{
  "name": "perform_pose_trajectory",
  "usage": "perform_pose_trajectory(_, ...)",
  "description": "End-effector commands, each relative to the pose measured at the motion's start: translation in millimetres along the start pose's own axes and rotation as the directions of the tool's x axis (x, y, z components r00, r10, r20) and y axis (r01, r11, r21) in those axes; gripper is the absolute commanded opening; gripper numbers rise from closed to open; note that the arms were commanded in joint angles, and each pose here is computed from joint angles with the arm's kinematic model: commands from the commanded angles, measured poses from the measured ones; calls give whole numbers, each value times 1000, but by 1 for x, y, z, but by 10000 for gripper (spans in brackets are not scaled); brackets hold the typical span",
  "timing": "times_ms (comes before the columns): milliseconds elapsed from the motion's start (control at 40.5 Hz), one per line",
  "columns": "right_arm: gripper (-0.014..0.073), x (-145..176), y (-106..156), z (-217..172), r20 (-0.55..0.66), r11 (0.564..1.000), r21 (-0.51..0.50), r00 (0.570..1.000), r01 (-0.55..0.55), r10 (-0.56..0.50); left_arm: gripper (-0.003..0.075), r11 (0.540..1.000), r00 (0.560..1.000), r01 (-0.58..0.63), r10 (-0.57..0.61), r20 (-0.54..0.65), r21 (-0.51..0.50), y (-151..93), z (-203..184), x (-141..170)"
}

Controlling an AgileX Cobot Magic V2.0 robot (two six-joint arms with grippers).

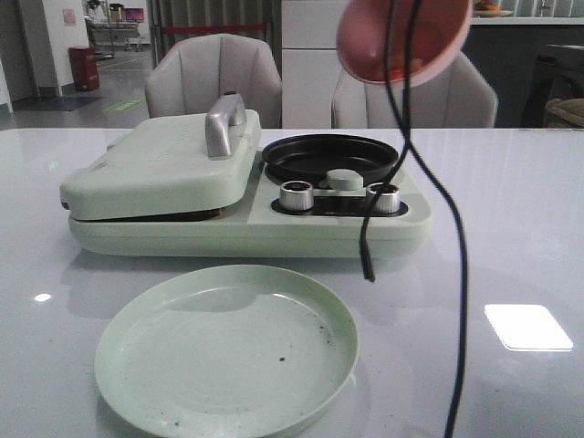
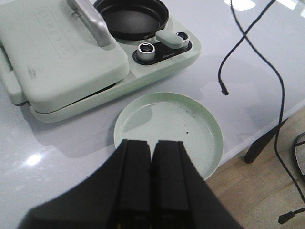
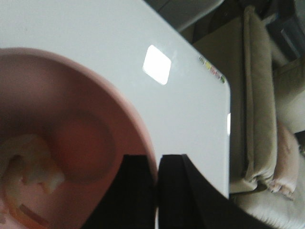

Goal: Make breakfast with bread and shrimp
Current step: 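Grasp the pink bowl with the right gripper and lift it, then tilt the pink bowl over the frying pan to pour the shrimp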

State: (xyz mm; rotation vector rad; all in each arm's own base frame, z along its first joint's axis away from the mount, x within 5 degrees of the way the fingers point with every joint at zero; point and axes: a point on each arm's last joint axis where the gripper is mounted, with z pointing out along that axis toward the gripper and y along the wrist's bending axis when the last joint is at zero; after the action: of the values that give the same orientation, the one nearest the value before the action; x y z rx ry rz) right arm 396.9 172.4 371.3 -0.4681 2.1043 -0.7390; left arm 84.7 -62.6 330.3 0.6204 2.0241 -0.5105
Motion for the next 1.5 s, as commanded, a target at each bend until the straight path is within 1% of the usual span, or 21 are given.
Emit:
perform_pose_trajectory(0, 18, -26, -22, -26, 160, 986, 169, 987, -4, -24, 98, 1000, 995, 19, -19, 96, -4, -1, -4, -13)
perform_pose_trajectory(99, 18, -34, -7, -25, 192, 970, 241, 977, 45, -93, 98, 1000, 995, 19, -19, 96, -4, -1, -4, -13)
perform_pose_trajectory(148, 18, -36, 0, -24, 196, 955, 291, 972, 66, -127, 98, 1000, 995, 19, -19, 96, -4, -1, -4, -13)
perform_pose_trajectory(321, 18, -40, 22, -17, 163, 875, 456, 951, 165, -264, 98, 1000, 995, 19, -19, 96, -4, -1, -4, -13)
perform_pose_trajectory(370, 18, -41, 28, -15, 154, 855, 485, 944, 185, -291, 98, 1000, 995, 19, -19, 96, -4, -1, -4, -13)
perform_pose_trajectory(469, 18, -41, 36, -12, 143, 834, 511, 936, 209, -322, 98, 1000, 995, 19, -19, 96, -4, -1, -4, -13)
perform_pose_trajectory(617, 18, -42, 38, -13, 138, 814, 539, 929, 219, -342, 98, 1000, 995, 19, -19, 96, -4, -1, -4, -13)
perform_pose_trajectory(666, 18, -42, 36, -14, 130, 793, 569, 927, 220, -351, 98, 1000, 995, 19, -19, 96, -4, -1, -4, -13)
perform_pose_trajectory(789, 18, -46, 27, -21, 110, 713, 666, 916, 220, -385, 98, 1000, 995, 19, -19, 96, -4, -1, -4, -13)
perform_pose_trajectory(937, 18, -49, 20, -27, 123, 714, 674, 925, 187, -359, 98, 1000, 995, 19, -19, 96, -4, -1, -4, -13)
perform_pose_trajectory(1258, 18, -49, 26, -22, 121, 722, 662, 922, 201, -368, 98, 1000, 995, 19, -19, 96, -4, -1, -4, -13)
perform_pose_trajectory(1332, 18, -47, 29, -19, 116, 731, 650, 924, 206, -363, 98, 1000, 995, 19, -19, 96, -4, -1, -4, -13)
perform_pose_trajectory(1381, 18, -46, 34, -16, 110, 745, 632, 928, 211, -357, 98, 1000, 995, 19, -19, 96, -4, -1, -4, -13)
perform_pose_trajectory(1406, 18, -45, 37, -13, 108, 750, 625, 927, 218, -359, 98, 1000, 995, 19, -19, 96, -4, -1, -4, -13)
perform_pose_trajectory(1455, 18, -43, 48, -8, 105, 775, 587, 928, 232, -358, 98, 1000, 995, 19, -19, 96, -4, -1, -4, -13)
perform_pose_trajectory(1480, 18, -41, 56, -4, 99, 781, 573, 925, 248, -367, 98, 1000, 995, 19, -19, 96, -4, -1, -4, -13)
